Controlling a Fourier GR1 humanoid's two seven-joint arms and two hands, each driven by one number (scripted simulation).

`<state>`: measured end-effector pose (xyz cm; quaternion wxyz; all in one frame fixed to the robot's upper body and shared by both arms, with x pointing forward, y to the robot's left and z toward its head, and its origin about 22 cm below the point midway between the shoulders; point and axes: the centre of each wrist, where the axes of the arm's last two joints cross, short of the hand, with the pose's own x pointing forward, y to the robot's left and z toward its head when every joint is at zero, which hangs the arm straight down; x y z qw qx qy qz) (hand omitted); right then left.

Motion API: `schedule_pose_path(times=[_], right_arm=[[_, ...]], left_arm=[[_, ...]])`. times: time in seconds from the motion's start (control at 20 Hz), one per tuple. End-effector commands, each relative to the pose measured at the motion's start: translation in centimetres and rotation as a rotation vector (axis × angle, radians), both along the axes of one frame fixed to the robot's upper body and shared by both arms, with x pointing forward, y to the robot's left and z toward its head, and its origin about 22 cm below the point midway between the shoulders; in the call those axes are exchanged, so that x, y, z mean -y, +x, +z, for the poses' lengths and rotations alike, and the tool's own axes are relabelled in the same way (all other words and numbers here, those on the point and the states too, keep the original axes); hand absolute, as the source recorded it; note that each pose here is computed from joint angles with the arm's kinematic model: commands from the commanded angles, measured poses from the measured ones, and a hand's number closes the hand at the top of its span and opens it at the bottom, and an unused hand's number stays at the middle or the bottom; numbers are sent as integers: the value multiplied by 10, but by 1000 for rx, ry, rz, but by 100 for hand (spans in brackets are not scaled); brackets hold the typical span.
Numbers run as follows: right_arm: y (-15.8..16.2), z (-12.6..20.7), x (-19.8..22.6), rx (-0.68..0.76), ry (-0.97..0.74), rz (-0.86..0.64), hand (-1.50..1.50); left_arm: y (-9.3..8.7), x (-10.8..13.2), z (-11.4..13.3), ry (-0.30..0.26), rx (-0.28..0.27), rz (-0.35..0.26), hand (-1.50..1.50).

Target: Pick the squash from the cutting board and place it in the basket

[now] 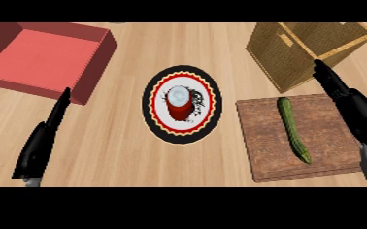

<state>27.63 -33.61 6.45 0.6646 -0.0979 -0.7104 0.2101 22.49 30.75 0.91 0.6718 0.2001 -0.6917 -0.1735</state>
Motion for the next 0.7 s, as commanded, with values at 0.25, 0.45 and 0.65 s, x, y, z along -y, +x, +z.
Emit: schedule_pose_path(times=[0.25,0.45,0.65], right_arm=[[54,47,-19,320,561,438,150],[37,65,-46,414,144,870,-150],[13,8,-83,518,210,845,-150]], left_arm=[[31,12,16,-259,-45,49,0],[37,7,16,-332,-139,63,0],[64,-9,27,-381,-178,99,0]])
